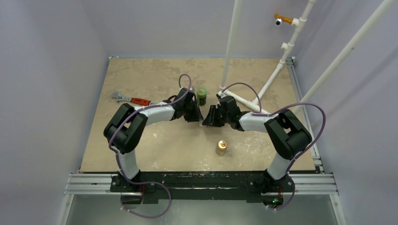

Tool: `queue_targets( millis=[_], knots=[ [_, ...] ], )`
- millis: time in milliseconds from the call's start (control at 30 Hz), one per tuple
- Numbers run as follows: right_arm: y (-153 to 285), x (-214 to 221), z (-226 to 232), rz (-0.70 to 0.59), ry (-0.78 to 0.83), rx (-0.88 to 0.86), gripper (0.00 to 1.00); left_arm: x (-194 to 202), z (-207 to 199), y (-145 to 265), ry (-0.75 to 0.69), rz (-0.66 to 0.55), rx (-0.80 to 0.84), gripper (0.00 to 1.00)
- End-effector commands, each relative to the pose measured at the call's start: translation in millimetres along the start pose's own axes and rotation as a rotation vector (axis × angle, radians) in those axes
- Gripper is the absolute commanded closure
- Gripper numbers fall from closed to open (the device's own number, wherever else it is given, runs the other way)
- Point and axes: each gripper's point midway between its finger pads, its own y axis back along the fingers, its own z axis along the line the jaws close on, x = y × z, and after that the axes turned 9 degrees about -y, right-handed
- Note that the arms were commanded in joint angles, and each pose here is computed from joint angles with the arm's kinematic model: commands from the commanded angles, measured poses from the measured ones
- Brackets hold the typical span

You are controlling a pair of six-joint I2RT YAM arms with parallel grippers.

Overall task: Sort the pills into containers
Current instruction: Close the pill container at the center of the board.

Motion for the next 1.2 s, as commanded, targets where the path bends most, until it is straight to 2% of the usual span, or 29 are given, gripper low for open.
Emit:
queue_targets(
  millis=[0, 367, 533, 1167],
  knots=[
    [-6, 14, -43, 0.028, -0.012, 0.171, 0.84, -10, -16, 18, -0.062, 0.0, 0.051, 0.7],
    [-7, 9, -39, 0.034, -0.015, 0.166, 0.84, -11, -20, 40, -0.092, -0.007, 0.088, 0.7],
    [-7, 9, -37, 0.036, -0.015, 0.163, 0.84, -2, -8, 34, -0.077, 0.014, 0.059, 0.74],
    [-10, 10, -38, 0.049, -0.014, 0.164, 0.84, 13, 17, 8, -0.048, 0.063, -0.024, 0.76]
  ],
)
